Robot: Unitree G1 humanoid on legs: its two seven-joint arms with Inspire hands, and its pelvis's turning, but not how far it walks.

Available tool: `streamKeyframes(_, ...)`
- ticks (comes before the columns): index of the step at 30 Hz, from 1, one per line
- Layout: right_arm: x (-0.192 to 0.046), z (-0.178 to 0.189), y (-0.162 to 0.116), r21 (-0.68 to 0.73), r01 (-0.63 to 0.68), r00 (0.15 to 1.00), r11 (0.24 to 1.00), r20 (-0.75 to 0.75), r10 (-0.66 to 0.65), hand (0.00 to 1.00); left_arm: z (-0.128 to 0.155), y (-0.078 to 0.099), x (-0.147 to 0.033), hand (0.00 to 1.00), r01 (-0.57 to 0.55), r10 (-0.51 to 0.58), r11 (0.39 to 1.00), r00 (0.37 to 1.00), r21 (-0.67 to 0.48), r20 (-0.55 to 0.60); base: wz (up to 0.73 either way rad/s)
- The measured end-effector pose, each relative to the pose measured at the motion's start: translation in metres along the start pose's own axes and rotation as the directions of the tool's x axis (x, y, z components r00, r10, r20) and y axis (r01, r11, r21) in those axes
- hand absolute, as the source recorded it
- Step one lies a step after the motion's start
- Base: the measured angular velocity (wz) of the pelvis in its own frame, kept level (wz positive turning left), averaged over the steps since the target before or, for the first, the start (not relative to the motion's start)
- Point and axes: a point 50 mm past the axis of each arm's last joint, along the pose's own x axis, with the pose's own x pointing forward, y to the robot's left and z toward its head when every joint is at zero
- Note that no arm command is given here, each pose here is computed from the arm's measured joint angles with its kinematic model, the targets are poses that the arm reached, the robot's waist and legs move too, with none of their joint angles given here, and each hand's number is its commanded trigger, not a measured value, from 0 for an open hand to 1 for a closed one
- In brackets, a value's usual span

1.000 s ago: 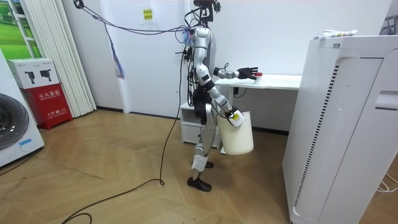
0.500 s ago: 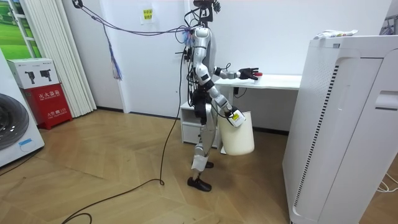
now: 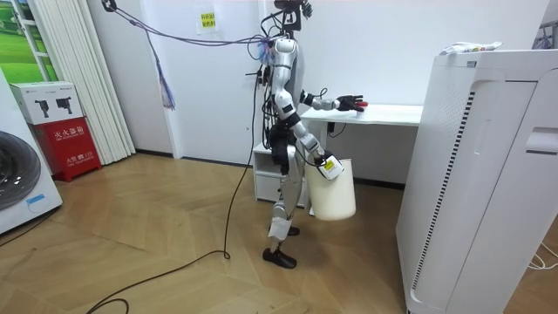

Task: Pick garbage

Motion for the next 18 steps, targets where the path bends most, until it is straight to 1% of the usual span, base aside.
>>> streamKeyframes(7,-0.0008,-0.0015,-0.0016,0.000,0.027,1.000,1.000,-0.004,-0.027,1.00,-0.0008,0.0007,-0.0001,0.00,-0.012,0.012,1.000,1.000,-0.003,-0.006,-0.03)
streamKeyframes(17,-0.0009,-0.0022,-0.0024,0.000,0.042,0.999,0.999,-0.009,-0.042,1.00,-0.0043,0.0021,-0.0002,0.00,-0.028,0.026,0.999,0.999,-0.046,-0.048,0.00)
streamKeyframes(18,-0.0009,-0.0022,-0.0024,0.000,0.042,0.999,0.999,-0.009,-0.042,1.00,-0.0045,0.0021,-0.0002,0.21,-0.029,0.027,0.998,0.998,-0.051,-0.051,0.00)
